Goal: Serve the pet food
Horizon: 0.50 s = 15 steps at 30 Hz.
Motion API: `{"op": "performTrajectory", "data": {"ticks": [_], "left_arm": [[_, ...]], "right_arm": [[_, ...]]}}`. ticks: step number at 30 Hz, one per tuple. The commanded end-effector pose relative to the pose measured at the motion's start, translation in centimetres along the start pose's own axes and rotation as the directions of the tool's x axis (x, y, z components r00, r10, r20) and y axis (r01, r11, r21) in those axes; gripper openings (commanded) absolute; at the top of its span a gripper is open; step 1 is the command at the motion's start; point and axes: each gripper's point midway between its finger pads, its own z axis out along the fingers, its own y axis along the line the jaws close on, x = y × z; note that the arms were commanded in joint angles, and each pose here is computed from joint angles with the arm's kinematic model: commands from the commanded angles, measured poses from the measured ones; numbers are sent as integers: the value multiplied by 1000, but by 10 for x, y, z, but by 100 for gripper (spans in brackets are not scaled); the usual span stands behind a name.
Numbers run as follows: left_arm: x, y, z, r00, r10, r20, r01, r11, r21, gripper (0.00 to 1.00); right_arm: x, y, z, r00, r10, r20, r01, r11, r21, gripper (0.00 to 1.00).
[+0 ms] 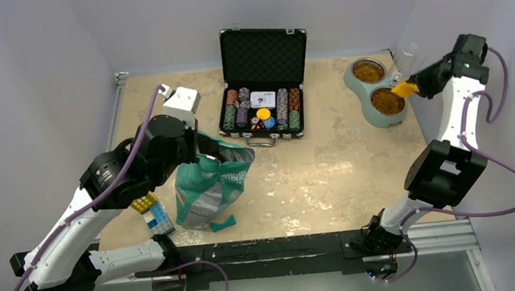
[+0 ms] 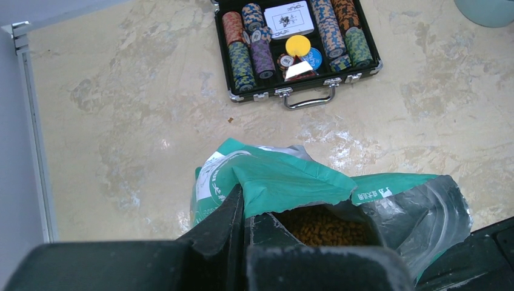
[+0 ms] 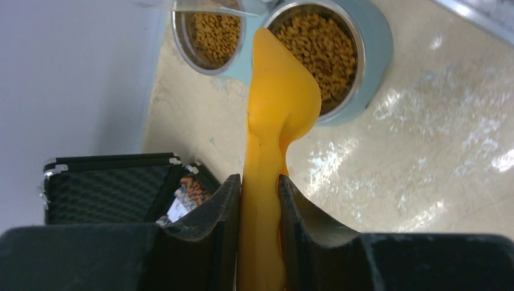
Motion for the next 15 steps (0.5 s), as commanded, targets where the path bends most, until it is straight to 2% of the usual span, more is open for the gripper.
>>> {"op": "performTrajectory", "data": {"ticks": [1,6,15], "left_arm": [[-42,4,-15,980,-127,152,126,992,18,0],[-44,7,-19,981,-114,156,114,993,14,0],[-44,6,-27,981,-135,140,131,991,38,0]], "right_arm": [[-27,31,-16,957,-245,154,242,969,39,0],[-27,39,-22,921,-341,187,332,940,80,0],[-16,36,-23,883,-441,159,431,897,98,0]]}}
